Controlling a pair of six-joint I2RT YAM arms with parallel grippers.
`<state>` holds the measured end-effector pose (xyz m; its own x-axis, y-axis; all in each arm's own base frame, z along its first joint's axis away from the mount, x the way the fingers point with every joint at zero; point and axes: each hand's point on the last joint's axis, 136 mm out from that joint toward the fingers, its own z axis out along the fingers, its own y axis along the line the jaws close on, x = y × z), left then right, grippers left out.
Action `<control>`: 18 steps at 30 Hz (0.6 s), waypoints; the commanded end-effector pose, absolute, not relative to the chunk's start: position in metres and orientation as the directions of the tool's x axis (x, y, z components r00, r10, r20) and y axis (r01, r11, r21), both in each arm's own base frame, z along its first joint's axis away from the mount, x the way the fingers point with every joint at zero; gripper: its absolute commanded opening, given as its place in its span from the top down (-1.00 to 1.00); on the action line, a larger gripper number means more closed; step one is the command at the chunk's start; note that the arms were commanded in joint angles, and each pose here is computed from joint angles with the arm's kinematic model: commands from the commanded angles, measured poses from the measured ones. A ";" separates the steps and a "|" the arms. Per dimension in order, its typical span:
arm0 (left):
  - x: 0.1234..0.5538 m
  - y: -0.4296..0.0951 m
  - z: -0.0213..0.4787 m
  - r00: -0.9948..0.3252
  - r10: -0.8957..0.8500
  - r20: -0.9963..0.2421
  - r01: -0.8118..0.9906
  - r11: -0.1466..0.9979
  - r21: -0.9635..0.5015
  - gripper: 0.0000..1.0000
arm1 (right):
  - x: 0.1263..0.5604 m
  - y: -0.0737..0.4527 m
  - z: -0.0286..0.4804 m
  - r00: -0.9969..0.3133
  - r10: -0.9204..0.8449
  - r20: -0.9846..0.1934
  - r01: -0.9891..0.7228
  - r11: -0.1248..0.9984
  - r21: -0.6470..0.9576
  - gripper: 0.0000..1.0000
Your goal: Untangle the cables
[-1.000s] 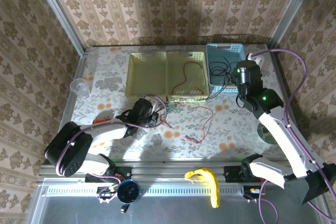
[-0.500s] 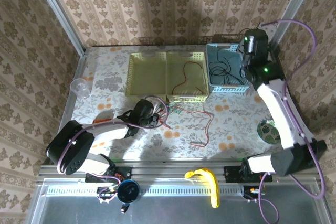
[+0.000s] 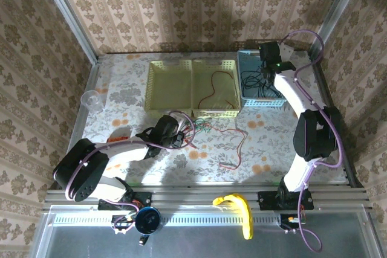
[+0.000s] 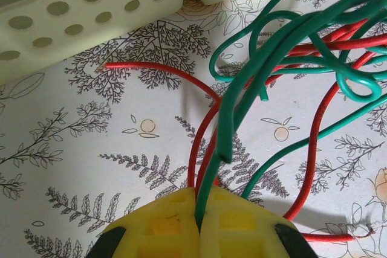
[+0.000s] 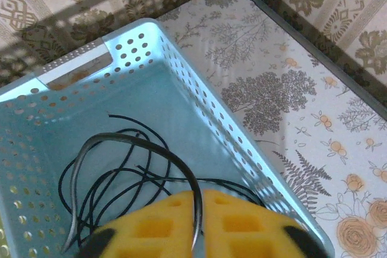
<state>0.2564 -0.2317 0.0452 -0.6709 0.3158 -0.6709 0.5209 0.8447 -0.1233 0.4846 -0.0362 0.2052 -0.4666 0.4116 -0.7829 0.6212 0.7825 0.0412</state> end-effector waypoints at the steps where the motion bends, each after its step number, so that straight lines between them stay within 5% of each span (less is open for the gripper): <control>1: 0.258 -0.236 0.053 -0.664 0.314 -0.679 0.525 0.842 -0.124 1.00 | 0.481 -0.028 0.165 -0.552 0.475 -0.686 0.603 0.795 0.065 0.05; 18: 0.263 -0.244 0.051 -0.656 0.311 -0.688 0.532 0.837 -0.129 1.00 | 0.393 0.022 0.149 -0.713 0.353 -0.606 0.395 0.916 0.069 -0.13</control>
